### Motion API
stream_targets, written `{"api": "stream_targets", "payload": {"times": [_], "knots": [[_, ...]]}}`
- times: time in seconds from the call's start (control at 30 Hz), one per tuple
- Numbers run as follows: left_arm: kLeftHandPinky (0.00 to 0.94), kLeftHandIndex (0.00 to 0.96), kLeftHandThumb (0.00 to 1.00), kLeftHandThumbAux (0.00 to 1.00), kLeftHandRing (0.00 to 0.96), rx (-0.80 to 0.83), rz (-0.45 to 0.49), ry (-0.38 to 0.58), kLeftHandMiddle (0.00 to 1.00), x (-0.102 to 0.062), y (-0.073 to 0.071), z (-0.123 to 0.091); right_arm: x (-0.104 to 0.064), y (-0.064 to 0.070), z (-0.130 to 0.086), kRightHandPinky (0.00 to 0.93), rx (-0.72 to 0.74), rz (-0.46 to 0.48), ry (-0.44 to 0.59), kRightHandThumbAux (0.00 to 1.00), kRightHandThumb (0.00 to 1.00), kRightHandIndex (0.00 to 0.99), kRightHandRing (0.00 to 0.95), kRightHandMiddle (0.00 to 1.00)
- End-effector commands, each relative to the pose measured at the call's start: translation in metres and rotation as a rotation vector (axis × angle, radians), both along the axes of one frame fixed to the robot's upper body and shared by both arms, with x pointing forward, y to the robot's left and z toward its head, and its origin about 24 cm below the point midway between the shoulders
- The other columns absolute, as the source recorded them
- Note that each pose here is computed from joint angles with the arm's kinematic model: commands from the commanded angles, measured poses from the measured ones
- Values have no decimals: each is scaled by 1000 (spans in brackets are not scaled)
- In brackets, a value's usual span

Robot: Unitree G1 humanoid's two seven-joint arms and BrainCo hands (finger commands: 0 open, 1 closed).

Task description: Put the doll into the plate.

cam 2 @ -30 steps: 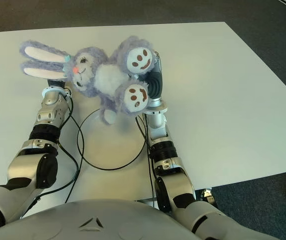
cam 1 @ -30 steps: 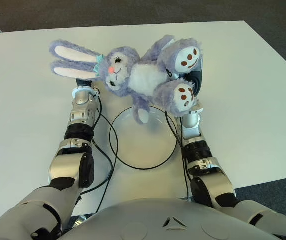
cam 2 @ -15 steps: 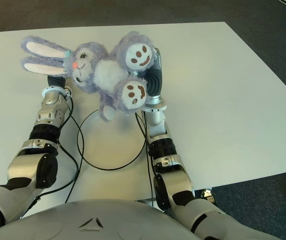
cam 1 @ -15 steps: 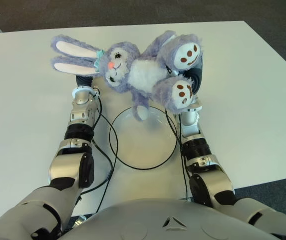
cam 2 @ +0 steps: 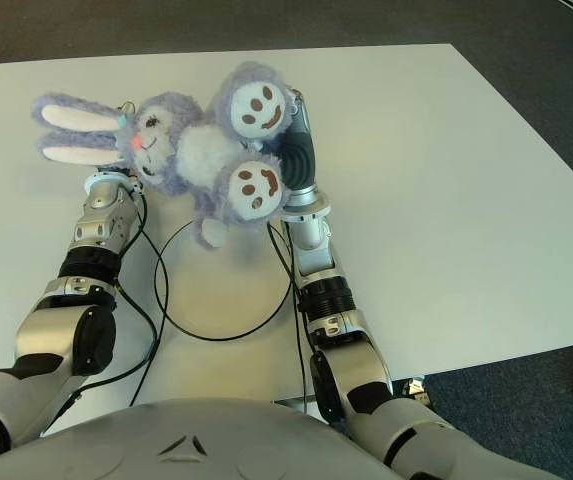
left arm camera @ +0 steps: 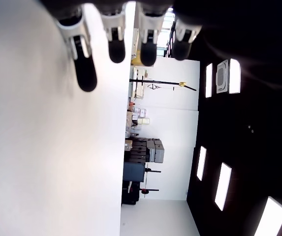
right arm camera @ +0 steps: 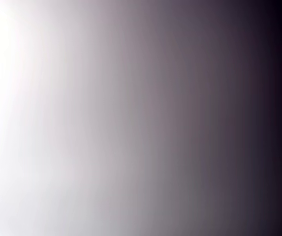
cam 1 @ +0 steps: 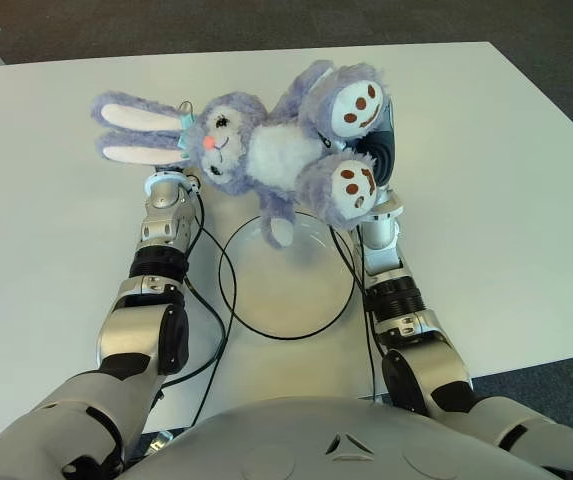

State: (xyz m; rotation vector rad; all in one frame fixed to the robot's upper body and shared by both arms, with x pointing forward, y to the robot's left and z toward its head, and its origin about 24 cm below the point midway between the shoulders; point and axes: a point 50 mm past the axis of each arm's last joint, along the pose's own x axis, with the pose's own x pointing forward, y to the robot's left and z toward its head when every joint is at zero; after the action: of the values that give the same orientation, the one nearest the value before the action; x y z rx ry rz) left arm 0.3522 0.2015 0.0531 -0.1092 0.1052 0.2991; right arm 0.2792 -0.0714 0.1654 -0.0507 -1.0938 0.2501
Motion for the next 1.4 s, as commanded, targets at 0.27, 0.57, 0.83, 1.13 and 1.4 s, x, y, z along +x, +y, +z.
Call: {"api": "stream_targets", "payload": {"times": [0.27, 0.57, 0.83, 1.13, 1.4], "knots": [[0, 0, 0, 402, 73, -11, 4, 94, 101, -8, 0, -20, -5, -1, -7, 834, -46, 16, 67, 712, 710, 442, 832, 839], [0, 0, 0, 401, 68, -13, 4, 96, 98, -7, 0, -20, -11, 0, -18, 860, -109, 50, 126, 711, 710, 440, 850, 845], [0, 0, 0, 402, 54, -14, 3, 101, 87, -7, 0, -20, -12, -1, -23, 858, -165, 59, 131, 712, 710, 440, 860, 848], [0, 0, 0, 398, 55, -15, 4, 102, 87, -7, 0, -20, -13, -2, -26, 855, -194, 65, 147, 713, 711, 440, 852, 842], [0, 0, 0, 399, 62, -14, 6, 100, 95, -7, -1, -20, -15, -3, -29, 859, -215, 68, 144, 712, 711, 440, 854, 839]]}}
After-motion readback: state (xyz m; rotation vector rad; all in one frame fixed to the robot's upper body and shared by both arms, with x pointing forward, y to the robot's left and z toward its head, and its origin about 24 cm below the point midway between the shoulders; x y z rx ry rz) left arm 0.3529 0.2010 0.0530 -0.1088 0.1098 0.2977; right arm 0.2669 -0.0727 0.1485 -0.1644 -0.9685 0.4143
